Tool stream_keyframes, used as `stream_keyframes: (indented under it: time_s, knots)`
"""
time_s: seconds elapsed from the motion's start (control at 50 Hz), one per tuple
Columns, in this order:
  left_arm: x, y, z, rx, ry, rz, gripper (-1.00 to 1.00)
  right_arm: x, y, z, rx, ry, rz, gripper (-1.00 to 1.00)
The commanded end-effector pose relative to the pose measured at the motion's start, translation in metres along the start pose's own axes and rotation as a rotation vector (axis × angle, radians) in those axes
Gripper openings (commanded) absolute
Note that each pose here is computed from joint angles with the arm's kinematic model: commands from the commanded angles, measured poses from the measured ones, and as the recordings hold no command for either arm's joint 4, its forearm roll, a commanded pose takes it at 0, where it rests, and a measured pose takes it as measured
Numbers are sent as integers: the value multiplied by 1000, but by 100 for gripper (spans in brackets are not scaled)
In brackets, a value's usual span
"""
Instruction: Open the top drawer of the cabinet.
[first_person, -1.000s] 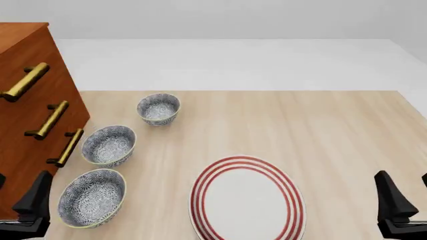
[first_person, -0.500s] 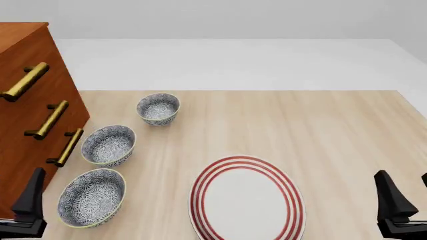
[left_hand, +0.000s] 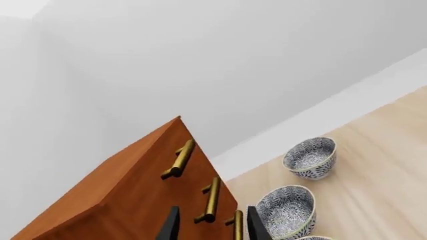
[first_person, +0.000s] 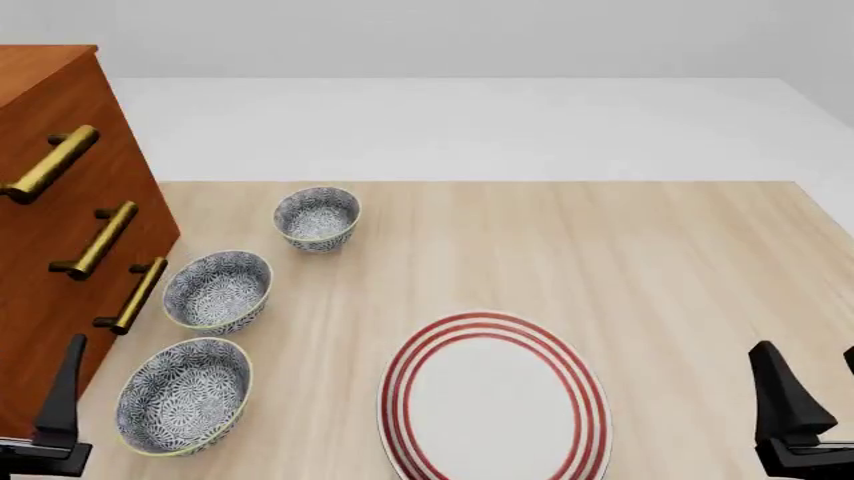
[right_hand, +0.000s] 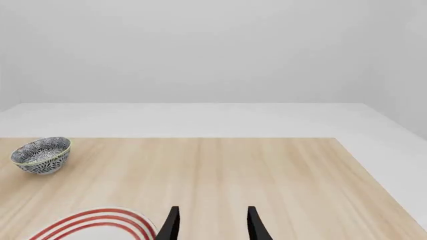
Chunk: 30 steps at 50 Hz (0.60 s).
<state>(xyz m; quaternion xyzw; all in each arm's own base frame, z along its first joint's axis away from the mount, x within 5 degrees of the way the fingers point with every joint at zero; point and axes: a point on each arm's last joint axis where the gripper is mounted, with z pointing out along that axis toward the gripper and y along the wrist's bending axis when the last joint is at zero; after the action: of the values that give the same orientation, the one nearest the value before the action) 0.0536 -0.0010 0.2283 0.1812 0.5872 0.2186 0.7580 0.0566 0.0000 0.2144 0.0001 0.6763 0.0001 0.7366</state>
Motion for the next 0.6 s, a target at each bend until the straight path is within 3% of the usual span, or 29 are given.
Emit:
stream_keyframes:
  time_s: [0.02, 0.24, 0.36, 0.6]
  knots:
    - [-1, 0, 0, -7, -12, 115, 100, 0, 0, 0, 0, 0, 0, 100]
    - [-3, 2, 0, -38, -28, 270, 100, 0, 0, 0, 0, 0, 0, 100]
    - [-3, 3, 0, -43, -30, 276, 100, 0, 0, 0, 0, 0, 0, 100]
    - [-3, 4, 0, -58, -27, 365, 100, 0, 0, 0, 0, 0, 0, 100]
